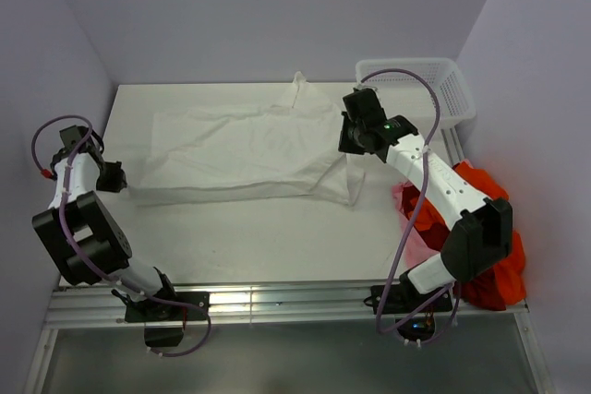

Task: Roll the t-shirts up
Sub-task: Fold the tshirt

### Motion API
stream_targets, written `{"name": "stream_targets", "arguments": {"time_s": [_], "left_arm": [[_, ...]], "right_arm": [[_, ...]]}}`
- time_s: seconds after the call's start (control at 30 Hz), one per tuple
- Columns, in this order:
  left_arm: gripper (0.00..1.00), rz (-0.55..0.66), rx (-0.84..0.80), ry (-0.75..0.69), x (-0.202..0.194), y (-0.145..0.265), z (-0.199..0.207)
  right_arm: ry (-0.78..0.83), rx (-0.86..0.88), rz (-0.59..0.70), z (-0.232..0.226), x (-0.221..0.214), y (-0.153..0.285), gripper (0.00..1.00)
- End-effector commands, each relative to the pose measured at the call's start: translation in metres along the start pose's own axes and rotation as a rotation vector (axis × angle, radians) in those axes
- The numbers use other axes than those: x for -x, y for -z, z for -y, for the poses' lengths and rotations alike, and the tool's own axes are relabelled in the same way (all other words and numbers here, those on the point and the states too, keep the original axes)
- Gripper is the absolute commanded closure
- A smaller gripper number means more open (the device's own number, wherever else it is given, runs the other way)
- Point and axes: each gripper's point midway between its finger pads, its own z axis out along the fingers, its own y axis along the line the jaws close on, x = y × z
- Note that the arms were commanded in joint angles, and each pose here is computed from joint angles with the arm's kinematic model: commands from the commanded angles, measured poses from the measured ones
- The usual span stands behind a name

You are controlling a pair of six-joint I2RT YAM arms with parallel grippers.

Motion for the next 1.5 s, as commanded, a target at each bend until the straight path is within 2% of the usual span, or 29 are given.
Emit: {"name": "stream_targets", "arguments": {"time_s": [0.0,1.47], "left_arm": [[1.00,0.020,-0.024,0.002,0.005,0.003,0.018],[0.99,-0.042,-0.043,0.023,-0.002,-0.031,0.061]], "right_arm": [[-0.002,0.020,0.061,-0.006,0.025,0.002,1.00],[-0.053,-0.037,0.025,-0.009,0.058,-0.071,1.00]]}}
